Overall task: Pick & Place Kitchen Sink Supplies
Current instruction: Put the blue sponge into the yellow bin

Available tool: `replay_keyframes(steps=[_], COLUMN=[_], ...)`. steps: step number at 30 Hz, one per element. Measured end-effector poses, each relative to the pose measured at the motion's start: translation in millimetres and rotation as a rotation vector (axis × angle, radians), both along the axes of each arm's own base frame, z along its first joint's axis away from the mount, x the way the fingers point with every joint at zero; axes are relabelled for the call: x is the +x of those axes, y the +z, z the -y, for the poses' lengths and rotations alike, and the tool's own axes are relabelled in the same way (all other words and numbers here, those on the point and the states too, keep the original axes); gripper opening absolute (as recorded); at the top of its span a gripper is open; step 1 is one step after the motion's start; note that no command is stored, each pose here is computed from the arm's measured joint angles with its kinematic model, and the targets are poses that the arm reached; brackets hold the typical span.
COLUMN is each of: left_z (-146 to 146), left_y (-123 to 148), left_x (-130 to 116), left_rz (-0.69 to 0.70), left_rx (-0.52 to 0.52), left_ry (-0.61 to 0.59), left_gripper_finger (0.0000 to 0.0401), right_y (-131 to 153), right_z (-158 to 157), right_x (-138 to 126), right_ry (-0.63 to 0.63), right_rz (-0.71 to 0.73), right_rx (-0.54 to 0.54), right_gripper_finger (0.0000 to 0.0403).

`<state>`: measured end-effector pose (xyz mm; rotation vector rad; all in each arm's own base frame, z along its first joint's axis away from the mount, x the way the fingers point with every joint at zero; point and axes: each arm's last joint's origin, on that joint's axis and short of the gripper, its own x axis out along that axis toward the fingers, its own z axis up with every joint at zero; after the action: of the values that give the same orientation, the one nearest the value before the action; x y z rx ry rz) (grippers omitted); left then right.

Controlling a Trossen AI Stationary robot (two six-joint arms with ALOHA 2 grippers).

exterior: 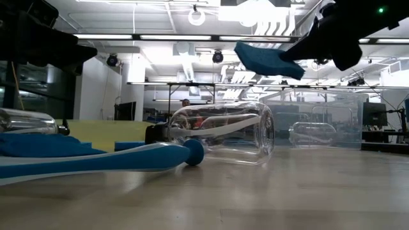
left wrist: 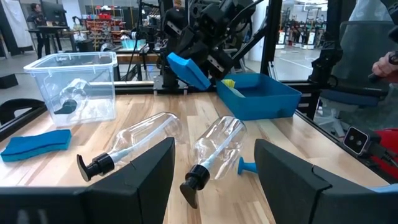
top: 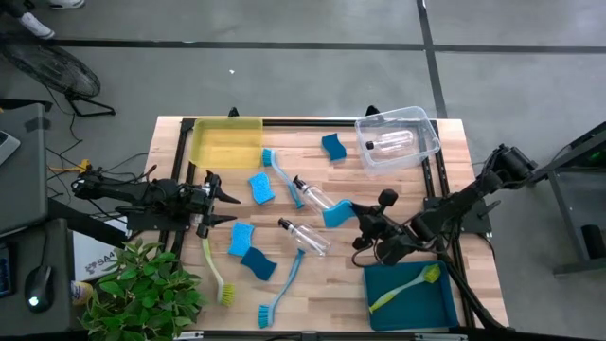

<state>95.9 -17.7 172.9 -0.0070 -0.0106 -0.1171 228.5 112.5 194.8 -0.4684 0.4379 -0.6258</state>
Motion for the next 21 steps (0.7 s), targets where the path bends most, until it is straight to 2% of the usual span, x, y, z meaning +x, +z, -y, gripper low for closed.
replay_keyframes(steps=[6, 16, 18, 21], left_z=[0, -1, -1, -2], left_y=[7, 13, 15, 20], left_x=[0, -1, -1, -1], left_rz=[0.075, 0.118, 0.146, 0.196], left_rx=[-0.011, -0.128, -0.134, -0.08], left_ry=[0.007, 0.004, 0.017, 0.051], left_gripper_finger=[0.0216, 0.0216, 0.0216, 0.0216], right_y=[5, 6, 6, 6], right_z=[-1, 0, 0, 0], right_x=[3, 4, 5, 5], right_ry=[-0.004, -0.004, -0.002, -0.003], right_rz=[0.021, 0.018, 0.025, 0.031], right_rx=[-0.038, -0.042, -0.032, -0.027], right_gripper_finger=[0.0, 0.0, 0.0, 0.0])
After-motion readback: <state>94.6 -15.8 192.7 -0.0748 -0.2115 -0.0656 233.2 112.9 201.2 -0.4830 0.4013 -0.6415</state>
